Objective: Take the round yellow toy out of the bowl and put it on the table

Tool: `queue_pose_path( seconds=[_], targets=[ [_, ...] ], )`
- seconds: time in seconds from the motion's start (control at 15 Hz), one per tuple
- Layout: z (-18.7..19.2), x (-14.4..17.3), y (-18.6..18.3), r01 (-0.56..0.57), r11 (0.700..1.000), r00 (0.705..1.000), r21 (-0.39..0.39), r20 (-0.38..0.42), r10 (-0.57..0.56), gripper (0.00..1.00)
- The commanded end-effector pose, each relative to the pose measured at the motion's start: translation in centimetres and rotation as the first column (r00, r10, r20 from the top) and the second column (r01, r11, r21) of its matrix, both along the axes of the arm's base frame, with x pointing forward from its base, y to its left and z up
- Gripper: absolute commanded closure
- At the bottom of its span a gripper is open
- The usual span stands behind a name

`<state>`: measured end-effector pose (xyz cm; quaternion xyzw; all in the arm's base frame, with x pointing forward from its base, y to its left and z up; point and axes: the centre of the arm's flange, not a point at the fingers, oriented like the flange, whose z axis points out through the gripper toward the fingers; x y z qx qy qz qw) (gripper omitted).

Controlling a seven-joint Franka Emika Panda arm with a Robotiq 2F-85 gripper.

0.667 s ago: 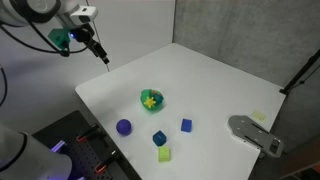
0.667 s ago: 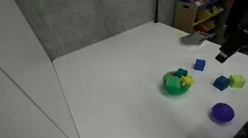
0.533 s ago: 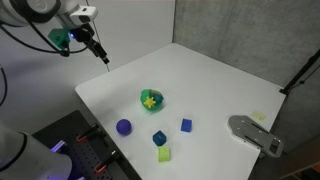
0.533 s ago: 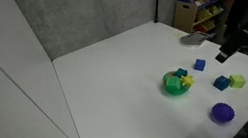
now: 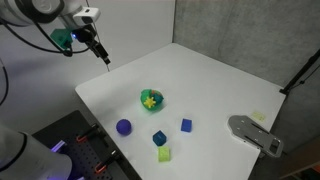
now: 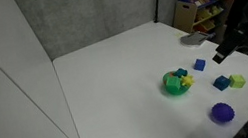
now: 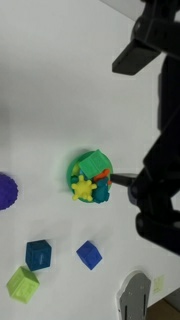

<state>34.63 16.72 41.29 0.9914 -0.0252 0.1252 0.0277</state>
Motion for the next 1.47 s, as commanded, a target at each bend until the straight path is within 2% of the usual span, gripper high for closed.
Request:
queue_pose_path(
  seconds=[0.0,0.47,0.87,1.13,1.4],
  targets=[
    [0.0,3.9,0.5,-0.008,1.0,0.998,0.01,-0.064,0.009,0.0],
    [-2.6,11.2,0.2,0.0,0.999,0.987,0.047,-0.163,0.007,0.0],
    [-7.7,16.5,-1.6,-0.014,0.997,0.977,0.07,-0.21,0.029,0.0],
    [-12.1,18.8,-3.7,0.007,0.997,0.969,0.081,-0.247,0.014,0.0],
    [-16.8,19.9,-6.2,0.04,0.996,0.961,0.085,-0.274,-0.015,0.0]
  ],
)
